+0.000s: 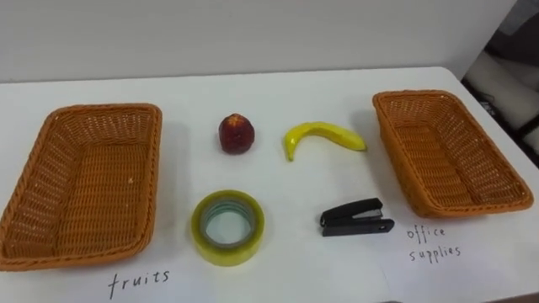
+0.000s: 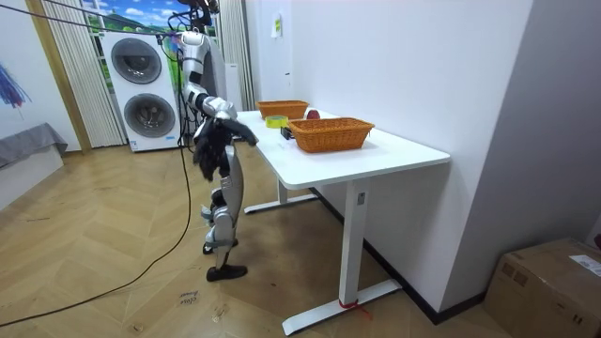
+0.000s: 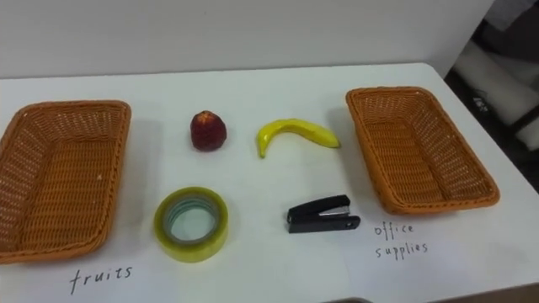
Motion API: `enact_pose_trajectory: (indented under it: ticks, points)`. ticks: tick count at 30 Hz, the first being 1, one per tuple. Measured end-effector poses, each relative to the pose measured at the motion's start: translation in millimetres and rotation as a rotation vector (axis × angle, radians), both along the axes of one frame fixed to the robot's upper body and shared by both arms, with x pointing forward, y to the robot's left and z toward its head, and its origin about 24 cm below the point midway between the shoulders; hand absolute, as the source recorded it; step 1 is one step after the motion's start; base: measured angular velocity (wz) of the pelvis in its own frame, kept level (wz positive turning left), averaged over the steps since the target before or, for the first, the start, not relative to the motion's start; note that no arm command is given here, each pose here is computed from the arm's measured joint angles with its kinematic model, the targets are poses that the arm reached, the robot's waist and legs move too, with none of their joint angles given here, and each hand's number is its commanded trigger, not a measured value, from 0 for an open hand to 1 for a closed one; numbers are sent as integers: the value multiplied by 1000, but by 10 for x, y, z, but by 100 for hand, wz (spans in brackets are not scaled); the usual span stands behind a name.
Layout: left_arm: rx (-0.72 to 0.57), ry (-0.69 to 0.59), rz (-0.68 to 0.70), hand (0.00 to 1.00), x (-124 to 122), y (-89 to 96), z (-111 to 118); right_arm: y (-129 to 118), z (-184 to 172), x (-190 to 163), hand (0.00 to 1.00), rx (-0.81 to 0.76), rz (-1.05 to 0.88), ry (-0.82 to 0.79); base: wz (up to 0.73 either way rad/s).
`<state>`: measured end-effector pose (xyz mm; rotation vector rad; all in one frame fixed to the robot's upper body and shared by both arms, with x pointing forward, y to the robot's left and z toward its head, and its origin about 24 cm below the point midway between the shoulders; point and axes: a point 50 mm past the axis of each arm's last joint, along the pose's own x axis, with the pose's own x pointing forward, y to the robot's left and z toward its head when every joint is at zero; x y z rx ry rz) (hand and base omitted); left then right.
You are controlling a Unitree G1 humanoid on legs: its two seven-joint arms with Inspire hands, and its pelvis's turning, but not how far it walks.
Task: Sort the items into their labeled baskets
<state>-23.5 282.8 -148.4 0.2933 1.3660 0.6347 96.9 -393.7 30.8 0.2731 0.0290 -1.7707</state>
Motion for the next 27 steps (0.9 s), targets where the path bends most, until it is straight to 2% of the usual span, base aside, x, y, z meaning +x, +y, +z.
enact_pose_trajectory:
  ticks: [3,5,19,27]
  points:
    - [-6,7,-17,0,1,-18,-8,45,302,76,0,-191,38,34,0]
    - [-8,12,-36,0,10,-23,-10,79,407,131,0,-262,62,39,0]
    - [-53,53,-80,0,-34,-150,-66,491,970,558,0,-595,306,-29,0]
    - [-72,50,-81,0,-33,-186,-79,706,1192,680,0,-790,453,13,0]
